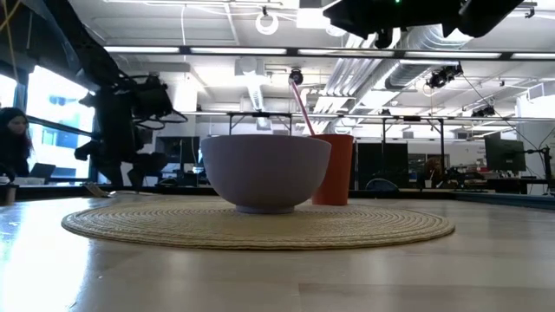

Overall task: Pick & Place Utensil
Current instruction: Put the silver fork into the violet bowl

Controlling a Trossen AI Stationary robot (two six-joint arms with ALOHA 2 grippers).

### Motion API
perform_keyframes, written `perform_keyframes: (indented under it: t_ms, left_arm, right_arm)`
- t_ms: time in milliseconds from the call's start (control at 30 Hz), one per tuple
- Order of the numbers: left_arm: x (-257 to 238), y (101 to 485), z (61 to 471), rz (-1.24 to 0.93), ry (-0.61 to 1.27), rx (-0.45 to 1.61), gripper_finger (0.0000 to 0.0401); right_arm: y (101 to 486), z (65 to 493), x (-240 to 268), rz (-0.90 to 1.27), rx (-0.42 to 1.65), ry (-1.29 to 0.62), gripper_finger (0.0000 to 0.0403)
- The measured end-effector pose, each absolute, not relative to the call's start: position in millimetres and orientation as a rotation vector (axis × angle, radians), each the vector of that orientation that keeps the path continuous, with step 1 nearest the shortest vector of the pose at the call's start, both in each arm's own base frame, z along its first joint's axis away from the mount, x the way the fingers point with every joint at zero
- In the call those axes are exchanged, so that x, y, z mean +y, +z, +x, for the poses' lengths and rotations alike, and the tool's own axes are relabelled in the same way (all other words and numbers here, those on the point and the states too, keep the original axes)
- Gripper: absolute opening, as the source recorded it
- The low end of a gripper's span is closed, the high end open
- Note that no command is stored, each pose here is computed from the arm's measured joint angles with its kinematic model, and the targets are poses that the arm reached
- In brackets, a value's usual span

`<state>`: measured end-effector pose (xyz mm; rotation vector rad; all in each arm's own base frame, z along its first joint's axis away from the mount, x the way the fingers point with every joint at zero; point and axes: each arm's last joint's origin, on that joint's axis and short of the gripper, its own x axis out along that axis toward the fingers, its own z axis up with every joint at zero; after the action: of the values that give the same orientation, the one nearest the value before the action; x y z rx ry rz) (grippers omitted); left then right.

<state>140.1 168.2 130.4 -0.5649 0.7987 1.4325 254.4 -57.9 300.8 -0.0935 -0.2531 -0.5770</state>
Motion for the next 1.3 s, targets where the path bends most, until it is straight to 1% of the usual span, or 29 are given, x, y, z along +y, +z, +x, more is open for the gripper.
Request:
perform_keyframes:
  t_ms: [133,400,500,600,733,967,1133,1300]
  left_arm:
    - [172,130,142,-0.555,1.463,0.817,0.0191]
    - [171,131,143,-0.599,1.393,0.878,0.0191]
    - [171,131,144,-0.609,1.379,0.882,0.0184]
    - [170,131,144,-0.631,1.355,0.883,0.0165]
    - [168,129,145,-0.645,1.349,0.871,0.0126]
    - [165,126,146,-0.631,1.348,0.863,0.0065]
    - [162,126,148,-0.615,1.329,0.88,0.004]
    - [155,125,154,-0.578,1.312,0.892,0.0026]
  right_arm:
    - [303,253,-62,-0.108,-0.277,-0.586,0.0139]
    - [307,249,-71,-0.112,-0.318,-0.619,0.0139]
    - [307,248,-74,-0.114,-0.319,-0.63,0.0139]
    - [307,248,-75,-0.11,-0.32,-0.633,0.0139]
    - [307,248,-74,-0.107,-0.315,-0.623,0.0139]
    - [304,251,-71,-0.031,-0.31,-0.521,0.0139]
    - [301,252,-71,-0.01,-0.289,-0.498,0.0139]
    - [297,253,-70,0.001,-0.248,-0.494,0.0139]
